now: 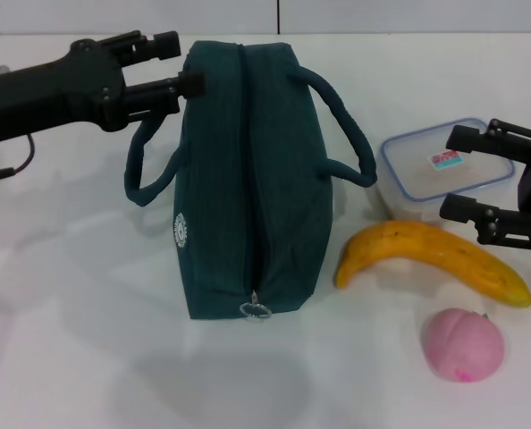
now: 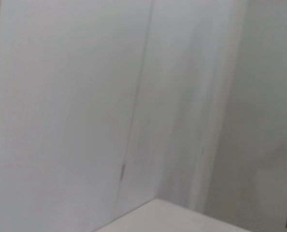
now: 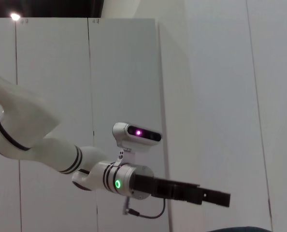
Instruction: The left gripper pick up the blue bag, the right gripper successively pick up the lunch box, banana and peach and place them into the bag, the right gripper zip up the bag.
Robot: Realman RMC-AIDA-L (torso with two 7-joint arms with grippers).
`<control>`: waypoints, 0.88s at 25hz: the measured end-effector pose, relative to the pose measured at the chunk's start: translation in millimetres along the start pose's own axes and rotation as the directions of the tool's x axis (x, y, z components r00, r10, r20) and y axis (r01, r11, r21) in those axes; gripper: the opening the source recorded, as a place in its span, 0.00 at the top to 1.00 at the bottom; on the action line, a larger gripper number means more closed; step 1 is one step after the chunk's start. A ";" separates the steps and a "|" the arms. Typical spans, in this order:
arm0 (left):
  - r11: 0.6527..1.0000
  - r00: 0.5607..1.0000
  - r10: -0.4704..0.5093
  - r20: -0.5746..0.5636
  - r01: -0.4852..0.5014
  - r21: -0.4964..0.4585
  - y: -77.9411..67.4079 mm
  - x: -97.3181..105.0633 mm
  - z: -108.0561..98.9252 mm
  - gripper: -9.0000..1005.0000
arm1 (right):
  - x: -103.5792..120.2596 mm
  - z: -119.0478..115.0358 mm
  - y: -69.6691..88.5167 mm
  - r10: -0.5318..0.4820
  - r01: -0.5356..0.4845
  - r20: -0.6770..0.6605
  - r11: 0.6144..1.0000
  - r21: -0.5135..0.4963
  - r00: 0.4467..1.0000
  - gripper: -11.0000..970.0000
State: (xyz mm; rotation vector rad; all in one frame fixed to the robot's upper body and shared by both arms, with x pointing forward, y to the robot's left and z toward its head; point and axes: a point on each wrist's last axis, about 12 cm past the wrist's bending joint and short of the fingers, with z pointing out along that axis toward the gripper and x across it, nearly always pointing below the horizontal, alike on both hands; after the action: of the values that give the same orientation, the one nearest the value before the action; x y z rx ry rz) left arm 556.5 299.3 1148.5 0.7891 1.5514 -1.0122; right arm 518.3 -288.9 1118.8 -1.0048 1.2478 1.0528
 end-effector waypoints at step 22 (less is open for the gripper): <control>0.967 0.969 -0.238 -0.072 0.229 -0.111 10.3 26.7 12.5 0.29 | 3.6 11.2 1.5 0.011 -0.011 0.016 1.000 0.001 1.000 0.27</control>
State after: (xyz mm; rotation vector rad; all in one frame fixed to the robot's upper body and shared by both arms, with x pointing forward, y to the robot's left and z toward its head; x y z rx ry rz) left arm 565.2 291.7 1119.5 0.5938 1.7858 -1.0708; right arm 519.4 -277.4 1116.0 -0.9879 1.2414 1.0667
